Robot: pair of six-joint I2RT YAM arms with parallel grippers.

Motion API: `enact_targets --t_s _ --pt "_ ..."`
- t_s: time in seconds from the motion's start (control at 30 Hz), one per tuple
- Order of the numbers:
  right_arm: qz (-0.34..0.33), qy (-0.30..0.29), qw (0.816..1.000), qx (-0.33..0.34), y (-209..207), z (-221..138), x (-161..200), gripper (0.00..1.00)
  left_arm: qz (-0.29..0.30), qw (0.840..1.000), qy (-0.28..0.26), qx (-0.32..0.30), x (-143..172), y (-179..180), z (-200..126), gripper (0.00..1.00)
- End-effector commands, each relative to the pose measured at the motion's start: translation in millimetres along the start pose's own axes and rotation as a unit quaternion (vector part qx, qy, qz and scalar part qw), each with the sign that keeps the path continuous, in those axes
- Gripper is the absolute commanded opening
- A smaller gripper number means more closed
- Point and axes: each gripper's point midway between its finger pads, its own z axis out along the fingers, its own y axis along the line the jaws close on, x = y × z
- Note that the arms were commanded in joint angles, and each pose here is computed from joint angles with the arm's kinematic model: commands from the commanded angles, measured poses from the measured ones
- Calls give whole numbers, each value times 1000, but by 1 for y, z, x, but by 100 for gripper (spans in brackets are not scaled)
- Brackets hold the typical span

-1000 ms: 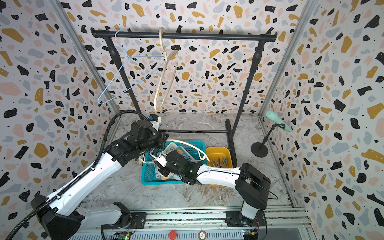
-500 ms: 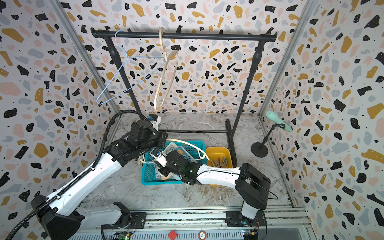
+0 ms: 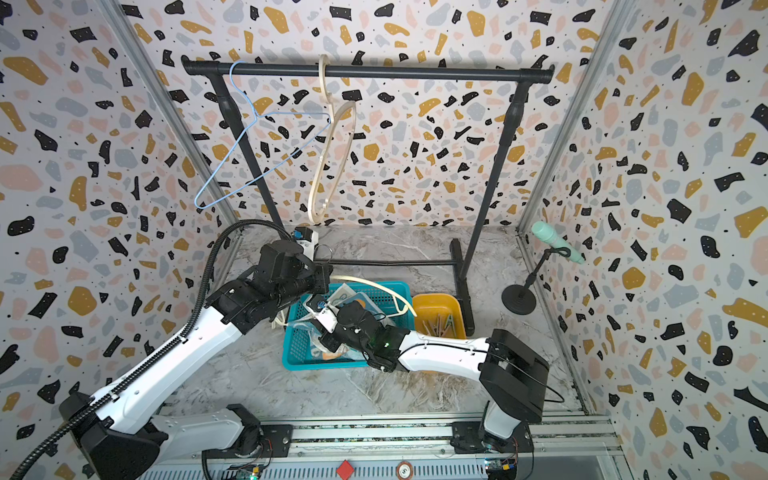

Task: Remove the clothespins securing towels to the hanger
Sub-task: Remove the clothespin from the hanger.

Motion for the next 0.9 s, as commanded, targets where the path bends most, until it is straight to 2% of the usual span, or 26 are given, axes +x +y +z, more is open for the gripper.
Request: enact_targets --t_s 0.0,0.87 --pt "14 -50 999 16 -8 -16 -31 0 0 999 -33 11 -16 -4 -9 0" --pt "29 -81 996 22 -13 -41 -47 0 -8 998 -63 -2 -26 3 -17 0"
